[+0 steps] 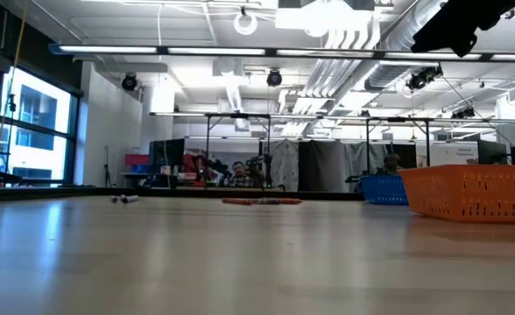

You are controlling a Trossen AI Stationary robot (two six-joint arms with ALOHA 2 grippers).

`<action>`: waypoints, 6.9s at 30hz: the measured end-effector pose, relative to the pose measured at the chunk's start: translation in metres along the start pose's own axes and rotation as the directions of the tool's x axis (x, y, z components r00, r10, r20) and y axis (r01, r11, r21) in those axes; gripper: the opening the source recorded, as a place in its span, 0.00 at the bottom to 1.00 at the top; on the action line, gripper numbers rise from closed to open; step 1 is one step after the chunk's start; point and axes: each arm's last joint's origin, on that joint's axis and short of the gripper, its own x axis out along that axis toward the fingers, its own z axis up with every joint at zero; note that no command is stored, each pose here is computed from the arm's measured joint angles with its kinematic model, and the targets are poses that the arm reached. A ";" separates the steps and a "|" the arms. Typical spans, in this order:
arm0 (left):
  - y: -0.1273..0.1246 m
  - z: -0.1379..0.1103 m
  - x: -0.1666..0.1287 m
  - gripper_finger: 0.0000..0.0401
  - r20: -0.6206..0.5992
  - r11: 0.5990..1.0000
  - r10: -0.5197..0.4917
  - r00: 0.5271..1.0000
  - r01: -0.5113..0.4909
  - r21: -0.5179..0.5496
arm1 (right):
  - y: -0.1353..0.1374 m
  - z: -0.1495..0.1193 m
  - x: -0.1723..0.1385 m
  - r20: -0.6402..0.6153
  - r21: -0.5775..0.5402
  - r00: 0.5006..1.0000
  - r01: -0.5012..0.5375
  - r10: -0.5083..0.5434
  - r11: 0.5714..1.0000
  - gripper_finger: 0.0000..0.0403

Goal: Sort crayons
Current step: Put the blue crayon into the orange bin, then put the orange crayon into the red bin

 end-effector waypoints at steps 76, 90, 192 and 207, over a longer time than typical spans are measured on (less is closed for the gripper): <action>-0.014 -0.018 0.019 0.00 0.170 0.984 0.175 0.970 -0.174 -0.024 | 0.064 0.060 0.123 0.379 -0.556 0.686 -0.369 0.622 0.745 0.29; -0.013 -0.013 0.028 0.00 0.167 0.983 0.183 0.969 -0.181 -0.026 | 0.068 0.062 0.135 0.449 -0.516 0.637 -0.387 0.626 0.764 0.29; -0.006 -0.023 0.034 0.32 0.050 0.990 0.115 0.992 -0.119 0.077 | 0.042 -0.023 0.085 -0.600 -0.030 0.797 0.057 -0.064 0.998 0.31; 0.014 -0.055 0.027 0.32 -0.373 0.999 0.037 0.927 -0.029 0.026 | 0.018 0.012 0.149 -0.224 -0.355 0.963 0.059 -0.146 0.933 0.31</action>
